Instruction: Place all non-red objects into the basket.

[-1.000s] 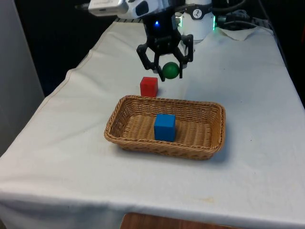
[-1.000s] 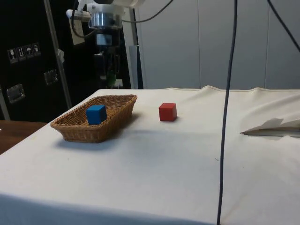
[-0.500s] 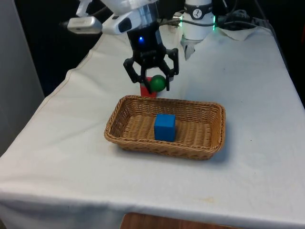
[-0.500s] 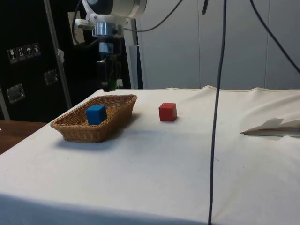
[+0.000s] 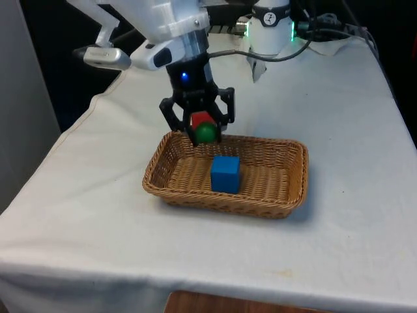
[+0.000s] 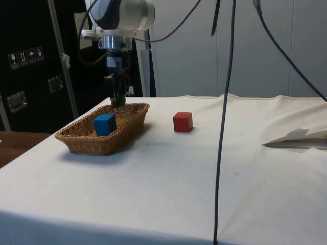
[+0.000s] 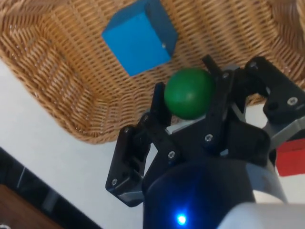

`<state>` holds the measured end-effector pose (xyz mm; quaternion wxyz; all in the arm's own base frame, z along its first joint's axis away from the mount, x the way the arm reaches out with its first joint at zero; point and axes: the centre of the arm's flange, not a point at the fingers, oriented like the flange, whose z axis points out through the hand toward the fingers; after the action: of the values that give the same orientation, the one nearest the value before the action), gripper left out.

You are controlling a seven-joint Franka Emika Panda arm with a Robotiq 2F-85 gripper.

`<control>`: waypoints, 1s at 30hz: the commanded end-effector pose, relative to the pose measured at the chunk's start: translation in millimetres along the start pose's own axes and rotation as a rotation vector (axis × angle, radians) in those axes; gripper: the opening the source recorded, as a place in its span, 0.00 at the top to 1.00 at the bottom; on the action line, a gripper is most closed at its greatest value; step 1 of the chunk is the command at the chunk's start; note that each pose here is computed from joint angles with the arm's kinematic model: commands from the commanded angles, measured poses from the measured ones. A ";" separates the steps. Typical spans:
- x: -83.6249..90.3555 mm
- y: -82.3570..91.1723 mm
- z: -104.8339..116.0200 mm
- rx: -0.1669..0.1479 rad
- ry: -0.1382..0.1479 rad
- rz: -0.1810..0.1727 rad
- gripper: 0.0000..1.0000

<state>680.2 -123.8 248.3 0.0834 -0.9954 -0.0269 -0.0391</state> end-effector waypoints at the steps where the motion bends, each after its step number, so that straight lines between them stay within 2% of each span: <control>1: 2.2 2.2 1.9 -0.020 0.000 0.001 1.00; 7: 7.5 6.9 7.2 -0.056 -0.003 -0.005 1.00; 8: 6.8 6.0 6.3 -0.040 0.000 -0.009 1.00; 9: 8.2 7.6 7.9 -0.061 -0.004 -0.006 1.00; 15: 13.4 12.7 9.6 -0.103 -0.008 -0.015 1.00; 16: 12.5 11.6 9.2 -0.088 -0.006 -0.019 1.00; 17: 13.9 13.5 9.9 -0.110 -0.009 -0.017 1.00; 20: 16.2 13.5 13.2 -0.129 -0.012 -0.021 1.00; 23: 17.3 13.5 15.3 -0.129 -0.012 -0.023 1.00; 24: 16.1 13.0 14.2 -0.120 -0.013 -0.024 1.00; 25: 16.9 13.8 16.7 -0.127 -0.014 -0.022 1.00; 30: 17.1 11.3 19.3 -0.123 -0.014 -0.025 1.00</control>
<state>698.4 -132.7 231.1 0.0223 -0.9985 -0.0378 -0.0340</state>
